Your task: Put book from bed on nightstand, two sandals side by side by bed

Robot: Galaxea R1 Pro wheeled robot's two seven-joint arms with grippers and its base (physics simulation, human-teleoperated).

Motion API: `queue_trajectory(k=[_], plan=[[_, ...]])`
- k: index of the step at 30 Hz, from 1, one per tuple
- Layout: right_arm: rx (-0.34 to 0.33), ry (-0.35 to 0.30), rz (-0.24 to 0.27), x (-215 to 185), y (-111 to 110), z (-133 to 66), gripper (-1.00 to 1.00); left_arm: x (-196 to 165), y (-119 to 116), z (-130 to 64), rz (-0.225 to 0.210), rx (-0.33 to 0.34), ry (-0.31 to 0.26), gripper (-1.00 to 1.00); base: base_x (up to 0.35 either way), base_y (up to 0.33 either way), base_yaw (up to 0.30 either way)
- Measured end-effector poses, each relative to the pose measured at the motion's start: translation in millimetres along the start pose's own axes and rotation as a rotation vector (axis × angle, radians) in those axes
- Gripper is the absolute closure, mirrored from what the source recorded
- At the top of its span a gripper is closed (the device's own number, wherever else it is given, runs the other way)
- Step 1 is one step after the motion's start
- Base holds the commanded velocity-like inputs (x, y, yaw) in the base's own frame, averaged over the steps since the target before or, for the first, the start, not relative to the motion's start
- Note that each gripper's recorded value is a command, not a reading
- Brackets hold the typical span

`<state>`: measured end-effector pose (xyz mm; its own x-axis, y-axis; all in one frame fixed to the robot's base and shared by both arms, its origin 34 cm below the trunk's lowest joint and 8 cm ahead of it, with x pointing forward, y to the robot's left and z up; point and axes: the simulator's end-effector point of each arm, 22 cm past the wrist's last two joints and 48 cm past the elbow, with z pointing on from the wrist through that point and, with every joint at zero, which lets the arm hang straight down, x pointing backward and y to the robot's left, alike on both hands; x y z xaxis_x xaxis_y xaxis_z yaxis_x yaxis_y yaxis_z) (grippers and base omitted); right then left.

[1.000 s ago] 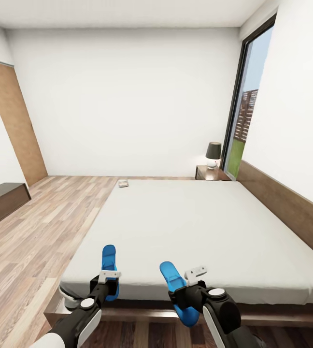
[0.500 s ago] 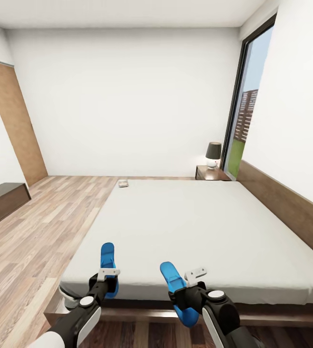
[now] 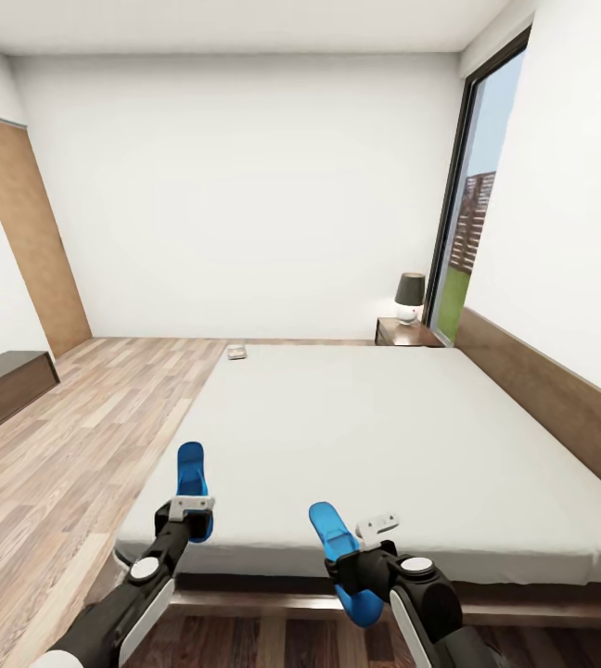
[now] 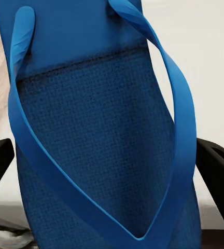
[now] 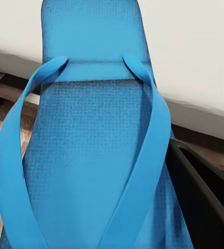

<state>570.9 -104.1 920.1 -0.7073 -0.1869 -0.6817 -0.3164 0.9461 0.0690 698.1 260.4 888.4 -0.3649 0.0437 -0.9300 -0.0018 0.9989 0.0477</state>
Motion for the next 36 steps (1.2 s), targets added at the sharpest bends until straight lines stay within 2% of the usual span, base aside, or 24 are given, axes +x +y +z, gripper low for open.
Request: queue_trajectory(k=[4, 5, 8, 13, 14, 18, 27, 28, 36], plan=[[0.001, 0.000, 0.000, 0, 0, 0.0, 1.00, 27, -2, -30.6, -0.007, -0.001, 0.010, 1.00, 0.000, 0.000, 0.000], [0.001, 0.000, 0.000, 0, 0, -0.1, 1.00, 39, 1, -43.5, -0.007, -0.012, 0.020, 1.00, 0.000, 0.000, 0.000], [0.001, 0.001, 0.000, 0, 0, 0.0, 1.00, 59, 8, -62.2, -0.005, -0.036, 0.040, 1.00, 0.000, 0.000, 0.000], [0.000, 0.002, 0.001, 0, -1, 0.0, 1.00, 105, 15, -101.9, -0.006, -0.073, 0.103, 1.00, 0.000, 0.000, 0.000], [0.001, 0.002, 0.001, 1, -1, -0.1, 1.00, 121, 16, -114.9, -0.007, -0.081, 0.128, 1.00, 0.000, 0.000, 0.000], [0.001, 0.002, 0.001, 1, -1, 0.0, 1.00, 155, 18, -141.7, -0.003, -0.091, 0.186, 1.00, 0.000, 0.000, 0.000], [0.002, 0.002, 0.001, 1, -3, -0.1, 1.00, 224, 31, -185.6, 0.028, -0.118, 0.318, 1.00, 0.000, 0.000, 0.000], [0.002, 0.002, 0.001, 1, -3, -0.1, 1.00, 239, 36, -193.4, 0.034, -0.128, 0.352, 1.00, 0.000, 0.000, 0.000], [0.000, 0.001, 0.003, 1, -2, -0.1, 1.00, 292, 60, -222.6, 0.073, -0.164, 0.457, 1.00, 0.000, 0.000, 0.000]])
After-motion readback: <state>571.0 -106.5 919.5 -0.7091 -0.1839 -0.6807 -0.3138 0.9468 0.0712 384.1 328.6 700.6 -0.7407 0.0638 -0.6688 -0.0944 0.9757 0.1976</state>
